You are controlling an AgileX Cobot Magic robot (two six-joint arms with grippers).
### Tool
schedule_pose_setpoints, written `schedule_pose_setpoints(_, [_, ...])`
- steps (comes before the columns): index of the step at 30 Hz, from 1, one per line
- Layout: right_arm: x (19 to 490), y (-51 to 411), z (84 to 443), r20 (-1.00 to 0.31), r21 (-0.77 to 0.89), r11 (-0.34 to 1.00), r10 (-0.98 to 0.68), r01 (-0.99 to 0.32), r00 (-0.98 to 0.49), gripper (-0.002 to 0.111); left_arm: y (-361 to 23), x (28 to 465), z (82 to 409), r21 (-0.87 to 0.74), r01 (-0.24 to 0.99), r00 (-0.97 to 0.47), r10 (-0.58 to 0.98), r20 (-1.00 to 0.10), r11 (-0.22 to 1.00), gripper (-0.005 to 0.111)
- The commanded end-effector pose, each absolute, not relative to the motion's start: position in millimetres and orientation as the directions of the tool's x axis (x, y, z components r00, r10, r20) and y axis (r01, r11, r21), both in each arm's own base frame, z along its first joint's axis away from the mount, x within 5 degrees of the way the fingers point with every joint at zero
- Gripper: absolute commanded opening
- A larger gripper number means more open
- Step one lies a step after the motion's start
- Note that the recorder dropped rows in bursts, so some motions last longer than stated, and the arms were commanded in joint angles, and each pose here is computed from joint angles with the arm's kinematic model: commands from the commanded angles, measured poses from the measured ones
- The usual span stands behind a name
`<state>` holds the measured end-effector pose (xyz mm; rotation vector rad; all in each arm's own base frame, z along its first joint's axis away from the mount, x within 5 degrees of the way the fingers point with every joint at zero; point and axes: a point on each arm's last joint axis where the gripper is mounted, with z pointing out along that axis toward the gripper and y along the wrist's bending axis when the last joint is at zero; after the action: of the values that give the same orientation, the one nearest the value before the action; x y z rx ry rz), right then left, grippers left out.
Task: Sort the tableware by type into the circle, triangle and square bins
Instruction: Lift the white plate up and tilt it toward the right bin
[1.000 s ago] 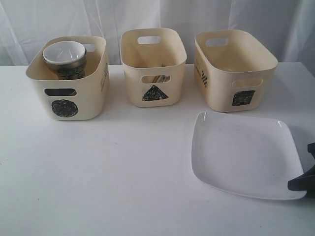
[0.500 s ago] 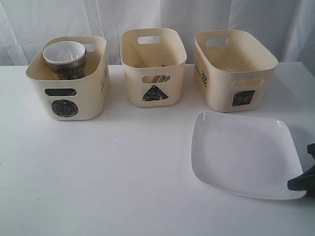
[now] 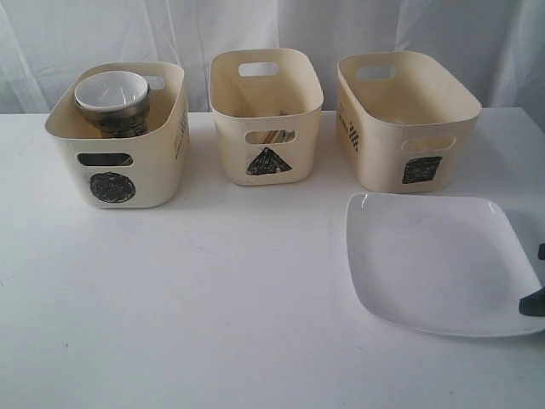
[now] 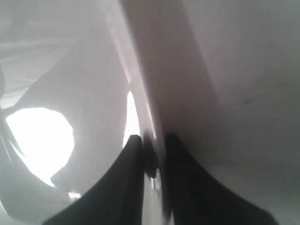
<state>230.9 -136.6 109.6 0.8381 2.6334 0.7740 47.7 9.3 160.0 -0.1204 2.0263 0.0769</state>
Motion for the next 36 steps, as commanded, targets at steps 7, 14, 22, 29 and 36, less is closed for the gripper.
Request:
schedule_pose_setpoints(7, [224, -138, 154, -0.301, 0.430, 0.841, 0.478, 0.329, -0.825, 0.000, 9, 46, 156, -0.002, -0.119, -0.465, -0.057, -0.883, 0.993, 0.000])
schedule_pose_setpoints(14, [215, -124, 193, -0.390, 0.442, 0.863, 0.431, 0.246, -0.814, 0.000, 9, 46, 156, -0.002, -0.119, -0.465, -0.057, -0.883, 0.993, 0.000])
schedule_pose_setpoints(22, [212, -107, 218, -0.374, 0.559, 0.818, 0.394, 0.134, -0.840, 0.000, 9, 46, 156, -0.002, -0.119, -0.465, -0.057, -0.883, 0.993, 0.000])
schedule_pose_setpoints(29, [228, -103, 269, -0.446, 0.693, 0.721, 0.437, 0.008, -0.781, 0.000, 9, 46, 156, -0.002, -0.119, -0.465, -0.057, -0.883, 0.993, 0.000])
schedule_pose_setpoints(36, [253, -111, 322, -0.486, 0.871, 0.459, 0.755, -0.174, -0.440, 0.000, 9, 46, 156, -0.002, -0.119, -0.465, -0.057, -0.883, 0.993, 0.000])
